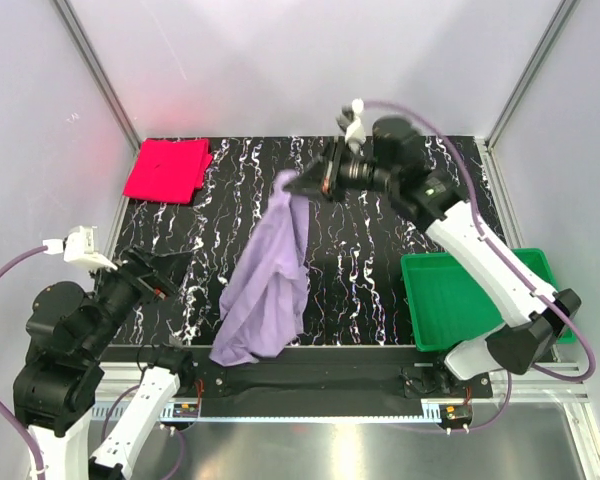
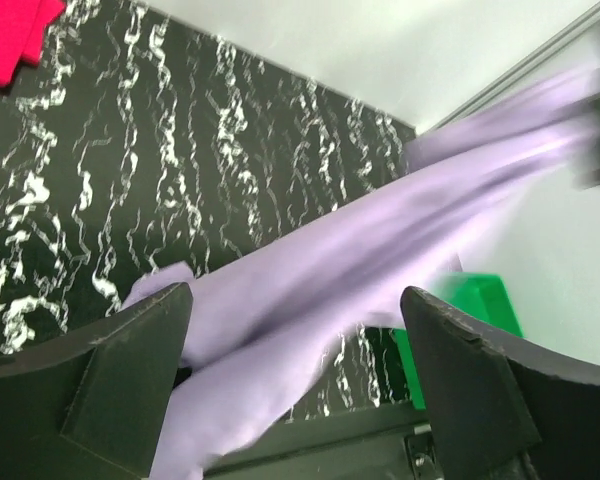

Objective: Fold and stack the t-shirts
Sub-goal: Move the tshirt to the center of the board

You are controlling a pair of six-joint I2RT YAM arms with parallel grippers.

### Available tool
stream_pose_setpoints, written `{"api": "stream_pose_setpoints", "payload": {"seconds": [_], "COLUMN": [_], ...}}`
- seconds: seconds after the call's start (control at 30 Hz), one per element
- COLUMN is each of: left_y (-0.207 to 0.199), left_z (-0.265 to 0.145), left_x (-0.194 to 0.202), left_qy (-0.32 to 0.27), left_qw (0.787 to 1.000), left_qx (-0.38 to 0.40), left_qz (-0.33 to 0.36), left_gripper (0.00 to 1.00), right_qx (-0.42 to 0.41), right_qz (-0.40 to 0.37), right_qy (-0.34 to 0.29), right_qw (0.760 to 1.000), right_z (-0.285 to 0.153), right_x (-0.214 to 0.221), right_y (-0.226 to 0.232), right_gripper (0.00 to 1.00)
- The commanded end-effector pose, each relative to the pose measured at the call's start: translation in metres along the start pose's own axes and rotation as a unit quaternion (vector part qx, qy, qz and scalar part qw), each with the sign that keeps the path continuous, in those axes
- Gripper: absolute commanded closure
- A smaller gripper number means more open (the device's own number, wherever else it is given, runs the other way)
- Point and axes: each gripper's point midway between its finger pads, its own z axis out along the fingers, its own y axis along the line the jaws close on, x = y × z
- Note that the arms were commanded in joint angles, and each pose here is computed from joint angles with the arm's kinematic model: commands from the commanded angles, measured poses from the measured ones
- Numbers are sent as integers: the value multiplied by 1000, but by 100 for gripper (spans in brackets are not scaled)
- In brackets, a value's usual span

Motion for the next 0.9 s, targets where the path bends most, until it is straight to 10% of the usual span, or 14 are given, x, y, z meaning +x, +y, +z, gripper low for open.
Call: {"api": "stream_pose_setpoints", "payload": {"seconds": [0.0, 0.23, 0.7, 0.87], "left_y": [3, 5, 15, 15], "left_z": [9, 61, 78, 79], "left_x": [13, 90, 156, 186], "left_qy": [39, 235, 334, 377], "left_qw": [999, 971, 942, 921], "left_qx": [-4, 34, -20, -33], "left_qz": [6, -36, 39, 93], "left_gripper": [12, 26, 22, 21], "right_qx": [136, 309, 480, 477], "right_qz": [13, 57, 49, 74], "right_qy": [-24, -76, -89, -38], "right_qw": [990, 946, 872, 875], "right_z": [-24, -86, -148, -141], "right_x": [8, -15, -99, -103], "right_y": [-94, -232, -333, -365], "right_gripper": [94, 96, 94, 50]}}
